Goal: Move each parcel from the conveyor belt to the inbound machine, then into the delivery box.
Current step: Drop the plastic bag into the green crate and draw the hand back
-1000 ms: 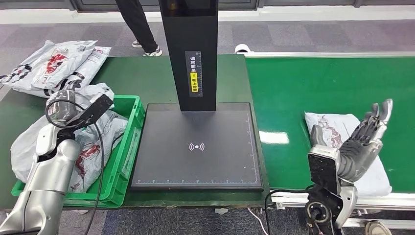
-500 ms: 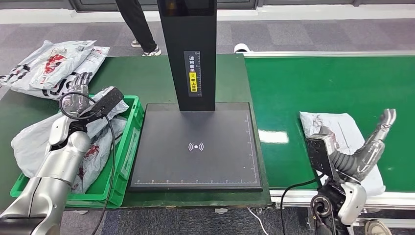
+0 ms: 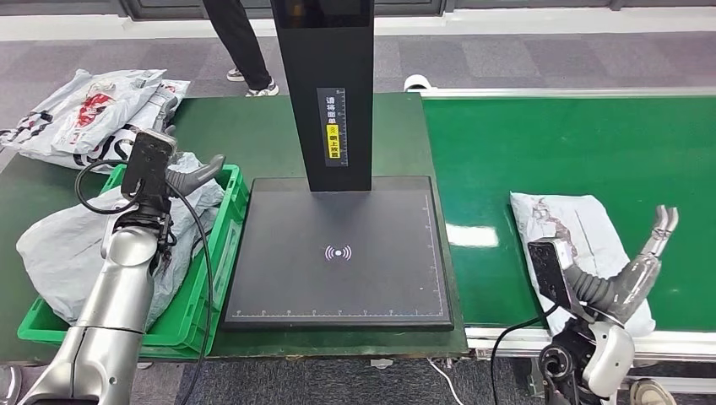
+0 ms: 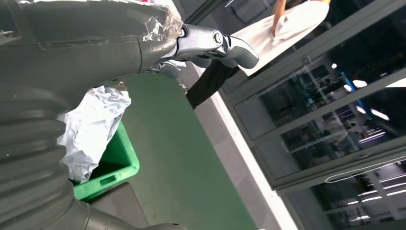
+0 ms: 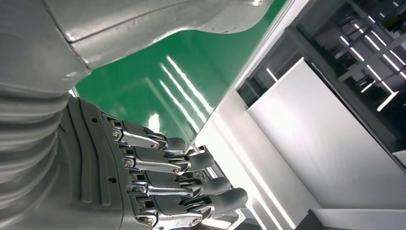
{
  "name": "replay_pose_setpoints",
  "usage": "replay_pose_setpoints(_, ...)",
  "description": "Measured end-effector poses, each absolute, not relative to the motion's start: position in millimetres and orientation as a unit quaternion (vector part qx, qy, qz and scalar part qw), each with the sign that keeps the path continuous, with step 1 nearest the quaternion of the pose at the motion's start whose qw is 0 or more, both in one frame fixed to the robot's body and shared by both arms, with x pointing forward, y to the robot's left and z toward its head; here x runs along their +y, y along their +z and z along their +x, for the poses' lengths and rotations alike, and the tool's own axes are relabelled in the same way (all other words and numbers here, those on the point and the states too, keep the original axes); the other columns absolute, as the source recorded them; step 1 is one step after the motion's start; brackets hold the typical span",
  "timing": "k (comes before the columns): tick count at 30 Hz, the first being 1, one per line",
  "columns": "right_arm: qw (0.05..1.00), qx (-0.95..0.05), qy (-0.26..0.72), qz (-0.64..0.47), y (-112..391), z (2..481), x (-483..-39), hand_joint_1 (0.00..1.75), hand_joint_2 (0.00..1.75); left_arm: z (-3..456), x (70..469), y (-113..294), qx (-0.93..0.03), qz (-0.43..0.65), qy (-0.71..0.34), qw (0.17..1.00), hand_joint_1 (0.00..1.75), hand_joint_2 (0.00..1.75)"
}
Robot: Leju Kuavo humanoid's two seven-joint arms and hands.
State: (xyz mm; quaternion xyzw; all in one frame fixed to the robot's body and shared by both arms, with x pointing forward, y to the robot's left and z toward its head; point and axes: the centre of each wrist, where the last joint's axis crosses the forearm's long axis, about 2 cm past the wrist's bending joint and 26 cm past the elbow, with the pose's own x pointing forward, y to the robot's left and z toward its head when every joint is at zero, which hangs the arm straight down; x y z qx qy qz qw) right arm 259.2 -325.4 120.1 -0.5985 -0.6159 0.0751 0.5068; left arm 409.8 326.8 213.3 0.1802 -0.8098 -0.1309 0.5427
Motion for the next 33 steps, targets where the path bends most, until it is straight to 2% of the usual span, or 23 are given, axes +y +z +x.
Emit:
replay_pose_setpoints(6, 0.52, -0.599, 0.093, -0.602, 118, 259, -326, 0.0, 1.75, 401, 318, 214, -0.837, 0.129, -0.1, 0.523, 0.0, 1.75)
replay_pose_setpoints(15, 0.602, -0.493, 0.154, -0.609, 87, 256, -332, 0.0, 1.75, 356, 243, 215, -0.879, -0.047, -0.055, 0.472, 0.0, 1.75)
replay_pose_setpoints(26, 0.677, -0.381, 0.192, -0.599, 54, 254, -355, 0.0, 1.75, 340, 201, 214, -0.878, -0.12, -0.053, 0.46, 0.0, 1.75)
replay_pose_setpoints(33, 0.713, -0.305, 0.218, -0.592, 27, 253, -372, 0.0, 1.75, 338, 191, 217, -0.88, -0.124, -0.047, 0.457, 0.0, 1.75)
